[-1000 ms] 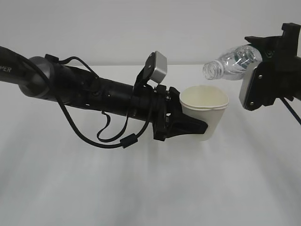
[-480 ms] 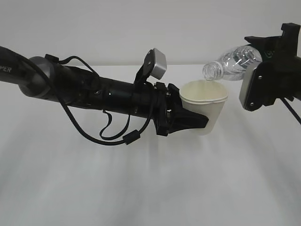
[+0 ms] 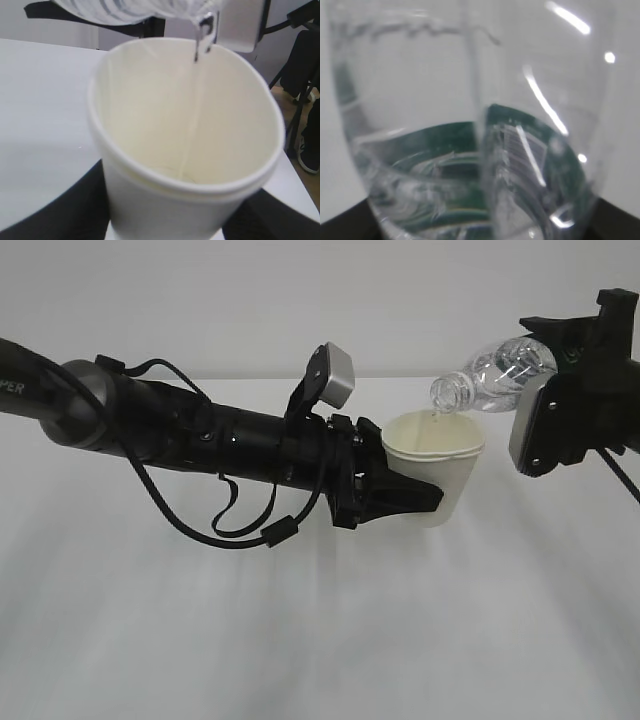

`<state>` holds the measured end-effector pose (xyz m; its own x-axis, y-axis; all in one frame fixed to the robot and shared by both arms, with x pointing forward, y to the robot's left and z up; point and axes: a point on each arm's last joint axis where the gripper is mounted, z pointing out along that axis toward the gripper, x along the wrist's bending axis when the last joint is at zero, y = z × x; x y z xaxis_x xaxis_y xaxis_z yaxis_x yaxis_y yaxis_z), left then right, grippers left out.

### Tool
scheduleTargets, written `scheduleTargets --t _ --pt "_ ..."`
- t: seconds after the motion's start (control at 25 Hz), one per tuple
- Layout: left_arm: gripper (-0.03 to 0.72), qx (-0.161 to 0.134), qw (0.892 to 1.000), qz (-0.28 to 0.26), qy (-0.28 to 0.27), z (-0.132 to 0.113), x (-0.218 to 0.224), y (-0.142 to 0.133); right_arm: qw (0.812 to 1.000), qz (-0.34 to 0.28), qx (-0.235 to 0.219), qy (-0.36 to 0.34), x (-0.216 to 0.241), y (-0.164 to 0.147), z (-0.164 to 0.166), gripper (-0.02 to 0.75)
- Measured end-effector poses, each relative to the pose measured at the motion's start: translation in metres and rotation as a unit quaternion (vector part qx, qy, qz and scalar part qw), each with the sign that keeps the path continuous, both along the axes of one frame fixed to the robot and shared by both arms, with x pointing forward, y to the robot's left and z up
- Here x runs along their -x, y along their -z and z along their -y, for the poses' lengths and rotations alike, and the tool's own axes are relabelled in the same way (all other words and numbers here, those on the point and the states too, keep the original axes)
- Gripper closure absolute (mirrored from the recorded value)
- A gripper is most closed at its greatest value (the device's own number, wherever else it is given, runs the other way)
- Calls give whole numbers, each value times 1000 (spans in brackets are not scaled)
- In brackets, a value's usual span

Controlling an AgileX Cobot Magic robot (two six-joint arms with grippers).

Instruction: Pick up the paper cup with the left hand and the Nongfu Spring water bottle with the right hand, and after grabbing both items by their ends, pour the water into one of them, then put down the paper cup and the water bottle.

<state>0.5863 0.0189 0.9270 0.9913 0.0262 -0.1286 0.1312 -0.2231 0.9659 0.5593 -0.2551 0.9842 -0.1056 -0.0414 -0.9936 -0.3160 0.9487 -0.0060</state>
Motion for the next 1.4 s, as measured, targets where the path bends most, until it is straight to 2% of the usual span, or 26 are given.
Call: scheduleTargets --t 1.4 --pt "253 -16 1000 9 18 -1 3 3 1000 4 11 -1 0 0 0 265"
